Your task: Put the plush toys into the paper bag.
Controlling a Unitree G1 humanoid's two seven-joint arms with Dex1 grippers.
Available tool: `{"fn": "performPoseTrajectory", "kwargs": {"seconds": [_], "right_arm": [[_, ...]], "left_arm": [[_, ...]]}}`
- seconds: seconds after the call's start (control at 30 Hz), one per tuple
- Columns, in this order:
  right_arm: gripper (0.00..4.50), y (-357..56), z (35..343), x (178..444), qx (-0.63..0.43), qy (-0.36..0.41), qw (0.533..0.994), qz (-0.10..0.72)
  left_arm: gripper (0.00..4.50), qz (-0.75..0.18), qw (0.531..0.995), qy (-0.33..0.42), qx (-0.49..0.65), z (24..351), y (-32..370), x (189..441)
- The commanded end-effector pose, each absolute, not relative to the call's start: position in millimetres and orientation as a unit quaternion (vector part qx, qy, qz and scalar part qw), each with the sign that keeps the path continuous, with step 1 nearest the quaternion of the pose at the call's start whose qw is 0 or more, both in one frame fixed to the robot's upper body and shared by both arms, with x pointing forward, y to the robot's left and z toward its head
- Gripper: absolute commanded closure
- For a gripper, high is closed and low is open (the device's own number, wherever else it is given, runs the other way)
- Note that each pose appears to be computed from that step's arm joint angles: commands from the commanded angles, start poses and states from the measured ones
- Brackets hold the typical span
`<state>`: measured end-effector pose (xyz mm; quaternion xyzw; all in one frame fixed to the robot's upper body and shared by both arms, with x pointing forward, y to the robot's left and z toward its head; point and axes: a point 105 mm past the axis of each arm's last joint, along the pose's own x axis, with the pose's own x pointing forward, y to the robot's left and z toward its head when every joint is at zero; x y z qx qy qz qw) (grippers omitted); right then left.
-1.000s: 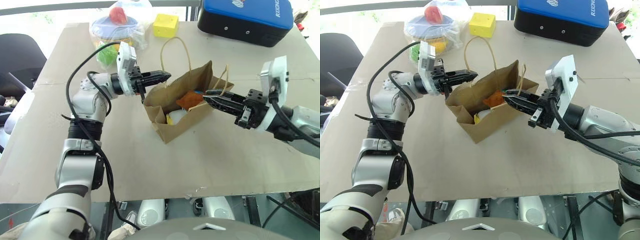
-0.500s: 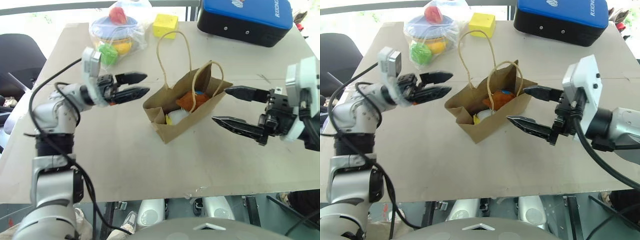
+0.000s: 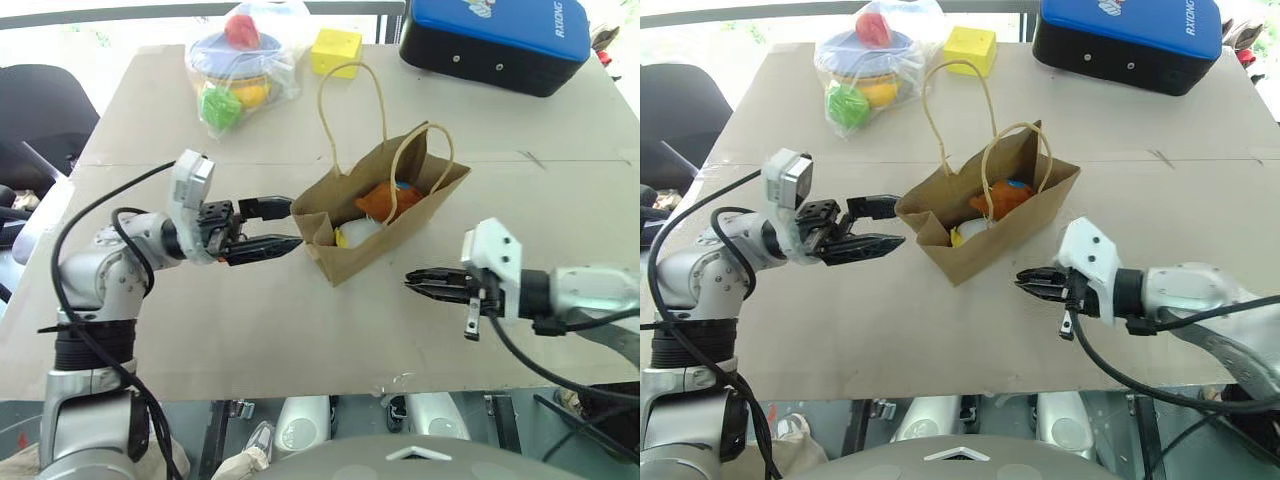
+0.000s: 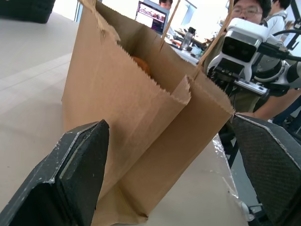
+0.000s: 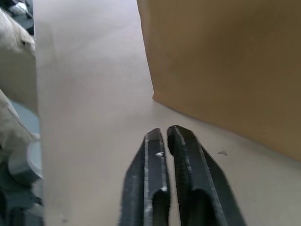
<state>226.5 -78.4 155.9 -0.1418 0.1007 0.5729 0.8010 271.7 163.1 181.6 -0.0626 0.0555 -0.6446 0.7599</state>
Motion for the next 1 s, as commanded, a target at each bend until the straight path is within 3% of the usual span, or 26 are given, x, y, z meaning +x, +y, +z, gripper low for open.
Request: {"fn": "performPoseTrajectory", "kwargs": {"seconds": [0.03,0.2,0.67,0.8,0.93,0.97,1.0], "right_arm": [[4.43,-61.1,159.2,244.4,-0.161,0.047,0.794,0.584],[4.43,-38.6,162.0,263.6,-0.152,0.013,0.792,0.591],[4.43,-24.0,165.5,277.7,-0.110,-0.007,0.786,0.608],[4.43,-23.6,164.3,279.1,-0.107,-0.006,0.789,0.605],[4.50,-26.1,163.5,278.6,-0.105,-0.004,0.792,0.601],[4.50,-27.5,163.6,278.0,-0.106,-0.004,0.794,0.599],[4.50,-28.9,163.9,277.3,-0.107,-0.004,0.795,0.597]], "left_arm": [[0.00,-0.658,0.751,0.045,-0.031,182.0,158.4,263.9],[0.00,-0.639,0.769,0.019,-0.009,181.3,151.7,266.1],[0.00,-0.523,0.849,-0.064,0.044,170.4,138.1,283.6],[0.00,-0.515,0.853,-0.075,0.039,165.7,126.3,284.5],[1.10,-0.506,0.857,-0.096,0.014,170.0,117.6,289.7],[1.99,-0.504,0.858,-0.100,0.013,171.4,116.6,291.7],[2.28,-0.504,0.858,-0.103,0.013,172.7,116.0,293.3]]}}
